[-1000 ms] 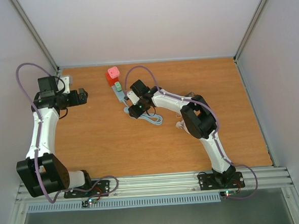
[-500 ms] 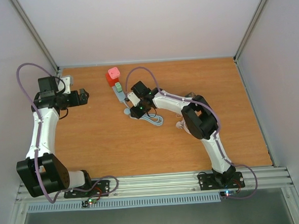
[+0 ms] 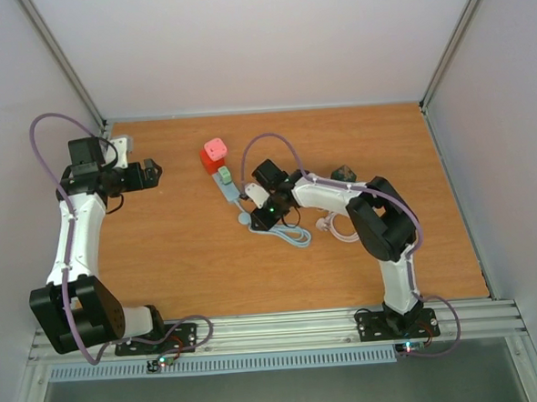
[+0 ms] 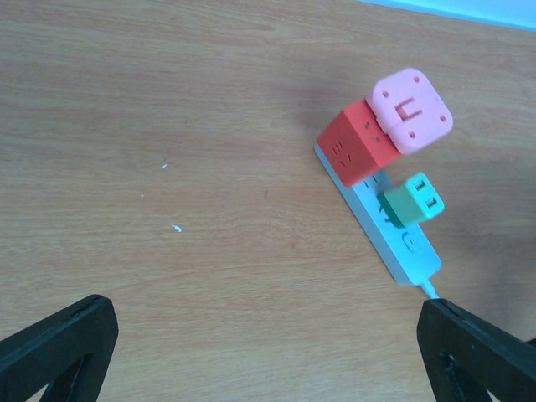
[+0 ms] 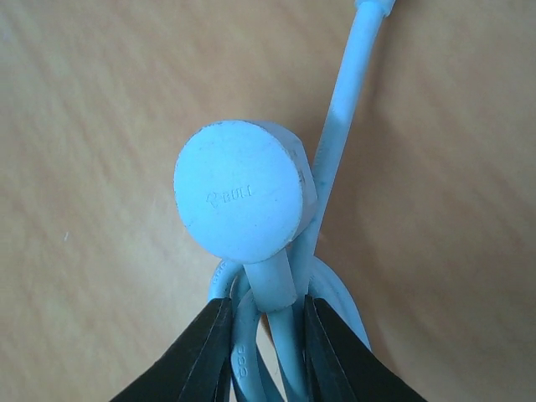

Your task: Pull the plug off the socket

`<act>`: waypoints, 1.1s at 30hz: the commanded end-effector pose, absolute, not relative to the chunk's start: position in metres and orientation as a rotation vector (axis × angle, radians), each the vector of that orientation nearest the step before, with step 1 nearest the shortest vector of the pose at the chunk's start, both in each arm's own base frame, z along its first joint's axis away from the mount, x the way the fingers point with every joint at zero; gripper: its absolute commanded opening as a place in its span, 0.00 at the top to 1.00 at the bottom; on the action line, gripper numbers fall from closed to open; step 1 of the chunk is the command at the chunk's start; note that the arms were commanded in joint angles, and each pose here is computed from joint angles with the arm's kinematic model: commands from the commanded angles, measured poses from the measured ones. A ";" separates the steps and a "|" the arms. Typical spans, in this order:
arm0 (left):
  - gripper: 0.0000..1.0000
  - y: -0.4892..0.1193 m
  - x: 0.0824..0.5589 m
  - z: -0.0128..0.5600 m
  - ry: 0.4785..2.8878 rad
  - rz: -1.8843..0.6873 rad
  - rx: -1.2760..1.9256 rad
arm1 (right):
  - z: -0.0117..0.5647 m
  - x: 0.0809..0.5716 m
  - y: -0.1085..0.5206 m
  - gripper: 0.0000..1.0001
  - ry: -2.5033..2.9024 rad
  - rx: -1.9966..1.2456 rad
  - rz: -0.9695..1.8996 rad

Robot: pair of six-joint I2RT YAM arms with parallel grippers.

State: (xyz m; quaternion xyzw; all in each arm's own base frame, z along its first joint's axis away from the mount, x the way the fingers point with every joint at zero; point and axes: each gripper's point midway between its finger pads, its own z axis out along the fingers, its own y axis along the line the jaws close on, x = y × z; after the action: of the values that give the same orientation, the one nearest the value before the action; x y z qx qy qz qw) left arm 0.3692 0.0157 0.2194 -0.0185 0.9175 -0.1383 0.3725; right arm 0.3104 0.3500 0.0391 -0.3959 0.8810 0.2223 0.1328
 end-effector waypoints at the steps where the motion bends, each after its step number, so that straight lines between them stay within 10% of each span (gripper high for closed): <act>1: 0.00 0.012 0.372 0.230 2.306 -0.376 -0.011 | 0.036 0.264 0.330 0.74 2.625 -1.248 0.709; 27: 0.00 0.006 0.375 0.208 2.367 -0.416 0.083 | 0.010 0.163 0.193 0.71 2.742 -1.465 0.494; 33: 0.00 0.008 0.374 0.201 2.389 -0.402 0.082 | 0.034 0.182 0.208 0.56 2.671 -1.369 0.524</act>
State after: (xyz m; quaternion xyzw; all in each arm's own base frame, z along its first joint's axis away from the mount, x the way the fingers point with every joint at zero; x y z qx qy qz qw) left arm 0.3717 0.0053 0.2007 0.0232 0.9231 -0.1626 0.3476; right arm 0.1854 0.2209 0.0298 -0.4653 0.8610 0.1944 0.0656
